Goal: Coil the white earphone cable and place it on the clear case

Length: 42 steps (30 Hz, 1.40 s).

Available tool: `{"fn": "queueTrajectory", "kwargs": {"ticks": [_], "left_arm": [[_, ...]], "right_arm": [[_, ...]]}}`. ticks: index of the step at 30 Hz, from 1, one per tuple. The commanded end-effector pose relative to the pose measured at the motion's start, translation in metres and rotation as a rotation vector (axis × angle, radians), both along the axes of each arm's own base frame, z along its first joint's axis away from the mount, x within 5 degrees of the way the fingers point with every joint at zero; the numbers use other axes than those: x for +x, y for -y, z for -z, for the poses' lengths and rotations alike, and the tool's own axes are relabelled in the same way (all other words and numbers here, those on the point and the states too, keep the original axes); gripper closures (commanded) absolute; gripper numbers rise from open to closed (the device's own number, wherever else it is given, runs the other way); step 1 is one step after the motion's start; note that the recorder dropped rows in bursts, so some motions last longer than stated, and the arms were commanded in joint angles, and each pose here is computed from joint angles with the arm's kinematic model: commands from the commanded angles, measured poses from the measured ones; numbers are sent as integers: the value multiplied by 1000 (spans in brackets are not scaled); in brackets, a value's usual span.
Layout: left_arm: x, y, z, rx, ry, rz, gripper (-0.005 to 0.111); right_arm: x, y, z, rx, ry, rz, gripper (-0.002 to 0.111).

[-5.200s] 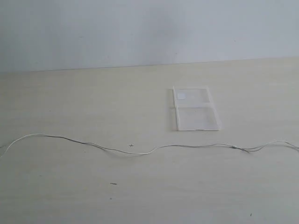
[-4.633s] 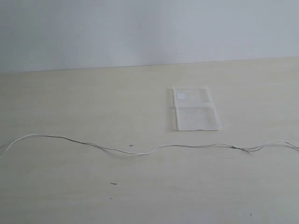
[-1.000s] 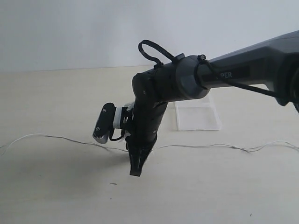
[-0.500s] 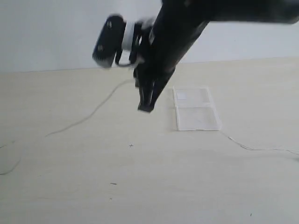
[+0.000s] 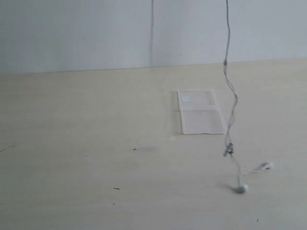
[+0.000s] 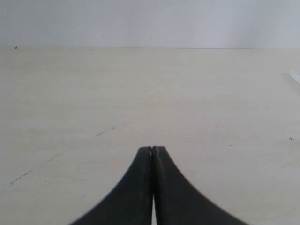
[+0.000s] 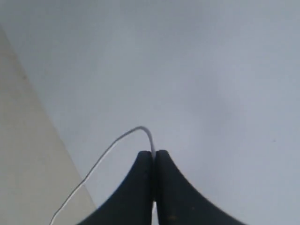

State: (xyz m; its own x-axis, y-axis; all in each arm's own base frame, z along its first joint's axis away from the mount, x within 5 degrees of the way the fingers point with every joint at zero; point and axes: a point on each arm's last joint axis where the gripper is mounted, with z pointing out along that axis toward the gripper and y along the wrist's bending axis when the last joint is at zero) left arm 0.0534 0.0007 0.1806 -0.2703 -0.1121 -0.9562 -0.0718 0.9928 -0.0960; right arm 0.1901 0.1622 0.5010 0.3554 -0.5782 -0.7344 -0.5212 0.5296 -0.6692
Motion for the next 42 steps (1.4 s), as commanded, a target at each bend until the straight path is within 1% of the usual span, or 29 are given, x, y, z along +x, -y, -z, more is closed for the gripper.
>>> {"fn": "queueTrajectory", "kwargs": {"ticks": [1, 13, 20, 27, 28, 29, 30, 32, 39, 40, 42], "left_arm": [[0, 0, 0, -15, 11, -3, 107], [0, 0, 0, -15, 11, -3, 107], [0, 0, -1, -9, 21, -4, 107], [2, -2, -12, 1, 136, -19, 107], [3, -3, -18, 9, 210, -28, 107], [3, -3, -22, 12, 248, -33, 107], [3, -4, -28, 11, 313, -43, 107], [3, -4, -32, 11, 362, -49, 107], [2, -5, -36, -2, 404, -56, 107], [2, -5, -36, -17, 405, -58, 107], [2, -6, -37, -158, 428, -74, 107]], "right_arm": [[-10, 9, -17, 76, 92, -3, 108], [-12, 12, -45, 112, 115, 4, 108], [-11, 11, -51, 133, 95, 7, 108], [-13, 13, -56, 130, 90, 9, 108], [-13, 13, -55, 126, 85, 10, 108], [-13, 13, -55, 124, 83, 10, 108], [-13, 13, -55, 124, 83, 10, 108], [-13, 13, -55, 129, 89, 9, 108], [-13, 13, -56, 129, 91, 10, 108], [-13, 13, -56, 131, 89, 10, 108], [-13, 12, -55, 134, 84, 7, 108]]}}
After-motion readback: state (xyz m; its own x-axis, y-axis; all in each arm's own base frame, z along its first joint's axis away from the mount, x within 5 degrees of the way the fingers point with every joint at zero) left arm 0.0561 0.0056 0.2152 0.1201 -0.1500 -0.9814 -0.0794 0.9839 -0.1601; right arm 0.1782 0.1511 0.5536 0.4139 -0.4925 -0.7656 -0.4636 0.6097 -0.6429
